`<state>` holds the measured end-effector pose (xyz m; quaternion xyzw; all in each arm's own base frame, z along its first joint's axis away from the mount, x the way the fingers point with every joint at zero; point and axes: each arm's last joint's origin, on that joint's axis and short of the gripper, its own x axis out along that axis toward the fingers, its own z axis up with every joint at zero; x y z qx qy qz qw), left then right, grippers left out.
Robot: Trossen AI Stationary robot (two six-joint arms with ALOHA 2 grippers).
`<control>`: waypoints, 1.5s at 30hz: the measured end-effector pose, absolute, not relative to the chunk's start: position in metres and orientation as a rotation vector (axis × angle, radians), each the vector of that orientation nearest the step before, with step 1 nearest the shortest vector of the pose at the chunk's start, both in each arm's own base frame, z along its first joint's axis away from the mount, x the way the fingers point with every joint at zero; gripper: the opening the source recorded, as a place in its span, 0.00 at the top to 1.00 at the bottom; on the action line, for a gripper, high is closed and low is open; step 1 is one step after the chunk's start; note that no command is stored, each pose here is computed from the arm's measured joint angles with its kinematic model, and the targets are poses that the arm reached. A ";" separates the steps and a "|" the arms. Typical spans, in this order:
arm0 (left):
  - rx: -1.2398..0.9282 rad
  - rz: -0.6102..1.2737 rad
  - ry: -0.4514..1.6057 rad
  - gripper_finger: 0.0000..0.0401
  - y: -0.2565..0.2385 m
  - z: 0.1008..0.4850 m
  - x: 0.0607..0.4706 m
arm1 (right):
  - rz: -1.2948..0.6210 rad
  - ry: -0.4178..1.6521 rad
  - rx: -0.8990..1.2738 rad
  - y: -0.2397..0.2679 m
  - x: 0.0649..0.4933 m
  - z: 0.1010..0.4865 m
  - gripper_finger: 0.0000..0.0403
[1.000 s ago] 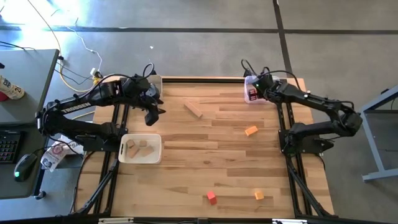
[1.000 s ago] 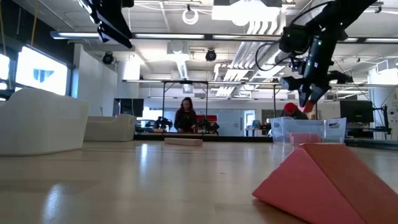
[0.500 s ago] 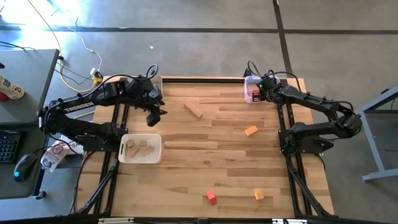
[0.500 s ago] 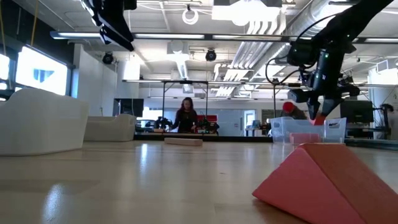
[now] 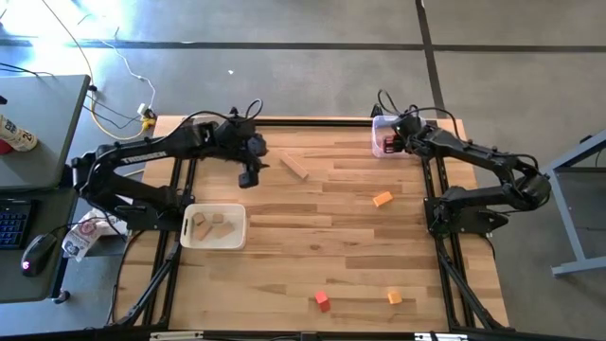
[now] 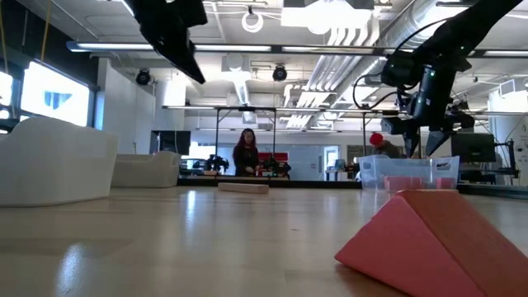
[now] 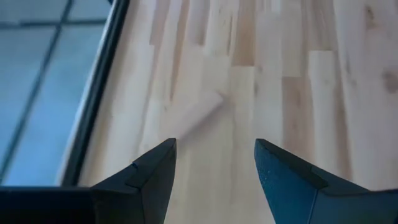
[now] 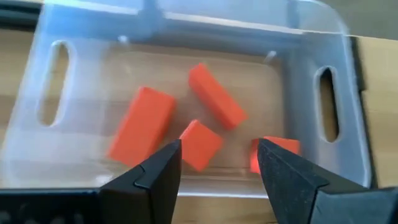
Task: Sort & place blocks by color
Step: Put the brown block into the white bin
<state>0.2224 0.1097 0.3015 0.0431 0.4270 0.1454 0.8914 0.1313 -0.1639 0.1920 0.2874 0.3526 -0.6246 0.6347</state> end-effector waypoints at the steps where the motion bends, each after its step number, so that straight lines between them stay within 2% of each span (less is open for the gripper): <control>1: 0.120 0.293 0.882 0.49 0.112 0.300 0.226 | -1.406 0.802 0.667 -0.165 0.133 0.194 0.51; 9: 0.218 0.320 0.861 0.49 0.128 0.290 0.243 | -1.168 0.723 0.777 -0.165 0.151 0.217 0.51; 21: 0.378 0.232 0.893 0.49 0.164 0.263 0.259 | -0.972 0.708 0.694 -0.133 0.189 0.230 0.51; 34: 0.467 0.128 1.010 0.49 0.198 0.240 0.297 | -0.932 0.709 0.649 -0.106 0.205 0.230 0.51; 45: 0.452 -0.080 1.149 0.49 0.204 0.190 0.312 | -0.892 0.713 0.637 -0.093 0.211 0.230 0.51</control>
